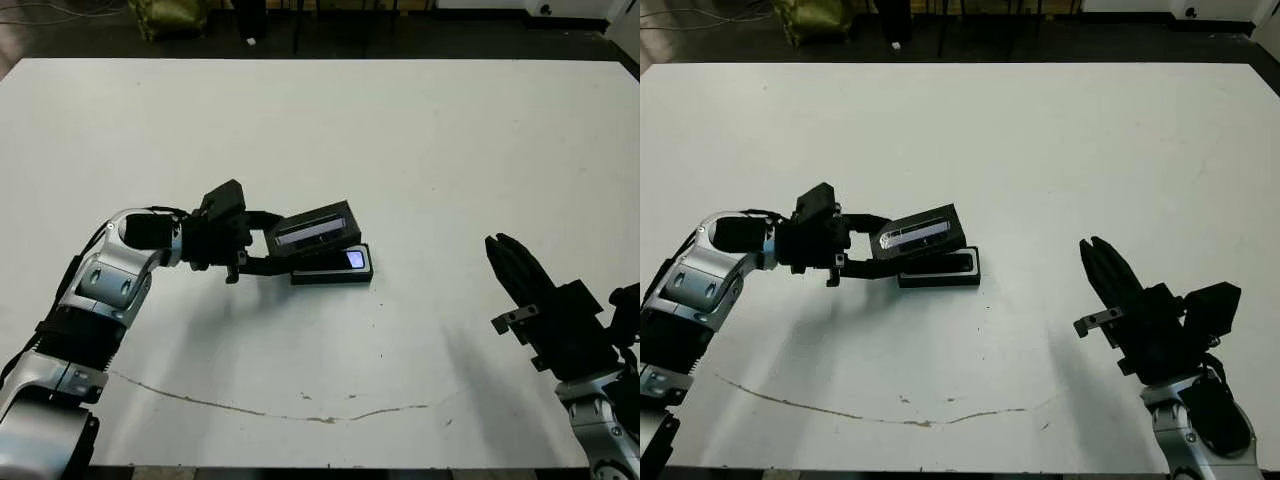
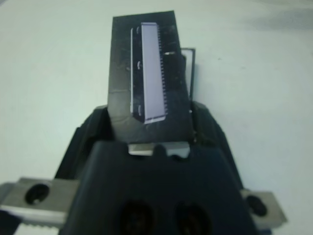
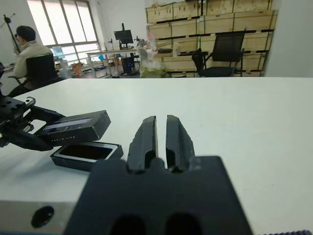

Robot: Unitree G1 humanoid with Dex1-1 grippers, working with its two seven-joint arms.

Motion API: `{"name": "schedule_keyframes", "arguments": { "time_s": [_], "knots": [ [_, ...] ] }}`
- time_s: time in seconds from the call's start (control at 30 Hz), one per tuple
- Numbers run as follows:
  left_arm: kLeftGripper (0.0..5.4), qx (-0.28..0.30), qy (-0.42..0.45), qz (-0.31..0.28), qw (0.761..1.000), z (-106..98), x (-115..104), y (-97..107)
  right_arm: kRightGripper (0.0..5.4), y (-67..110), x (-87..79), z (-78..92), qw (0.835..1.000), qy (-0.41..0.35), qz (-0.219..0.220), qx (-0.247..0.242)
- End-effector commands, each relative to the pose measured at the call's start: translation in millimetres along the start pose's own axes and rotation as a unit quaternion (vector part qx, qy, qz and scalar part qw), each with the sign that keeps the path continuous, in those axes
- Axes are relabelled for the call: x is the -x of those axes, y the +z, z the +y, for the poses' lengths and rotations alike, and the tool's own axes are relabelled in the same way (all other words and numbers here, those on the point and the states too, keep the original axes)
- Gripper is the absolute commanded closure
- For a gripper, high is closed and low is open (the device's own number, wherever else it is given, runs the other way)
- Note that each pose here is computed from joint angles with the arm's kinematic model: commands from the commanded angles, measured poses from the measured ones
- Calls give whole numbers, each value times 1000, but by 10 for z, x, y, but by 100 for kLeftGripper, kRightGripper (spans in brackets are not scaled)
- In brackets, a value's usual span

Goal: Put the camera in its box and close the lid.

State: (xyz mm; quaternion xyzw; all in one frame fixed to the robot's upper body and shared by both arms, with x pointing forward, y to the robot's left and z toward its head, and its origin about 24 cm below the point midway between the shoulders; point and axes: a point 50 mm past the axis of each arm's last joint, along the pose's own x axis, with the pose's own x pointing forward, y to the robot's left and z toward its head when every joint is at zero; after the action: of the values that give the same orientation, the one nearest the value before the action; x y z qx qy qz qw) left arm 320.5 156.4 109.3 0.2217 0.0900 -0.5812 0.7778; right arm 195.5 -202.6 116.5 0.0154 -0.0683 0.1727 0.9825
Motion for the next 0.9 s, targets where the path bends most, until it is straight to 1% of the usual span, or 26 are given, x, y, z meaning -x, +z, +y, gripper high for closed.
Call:
{"name": "schedule_keyframes", "arguments": {
  "time_s": [0.03,0.23,0.4,0.57,0.77,0.9],
  "knots": [
    [307,6,-12,20,1000,11,-3,-57,540,-26,25,-16,1000,-7,18,1],
    [307,3,-41,39,998,35,10,-72,540,-13,20,-13,1000,-10,24,0],
    [307,9,-61,52,997,62,23,-96,540,-13,-1,-13,1000,2,16,-1],
    [307,-2,-68,70,995,68,40,-119,540,-6,-6,0,1000,8,10,3],
    [307,0,-80,73,994,63,30,-130,540,-47,10,-23,1000,3,17,-7],
    [307,-7,-87,75,993,60,21,-126,540,-25,8,-17,1000,6,12,-2]
  ]
}}
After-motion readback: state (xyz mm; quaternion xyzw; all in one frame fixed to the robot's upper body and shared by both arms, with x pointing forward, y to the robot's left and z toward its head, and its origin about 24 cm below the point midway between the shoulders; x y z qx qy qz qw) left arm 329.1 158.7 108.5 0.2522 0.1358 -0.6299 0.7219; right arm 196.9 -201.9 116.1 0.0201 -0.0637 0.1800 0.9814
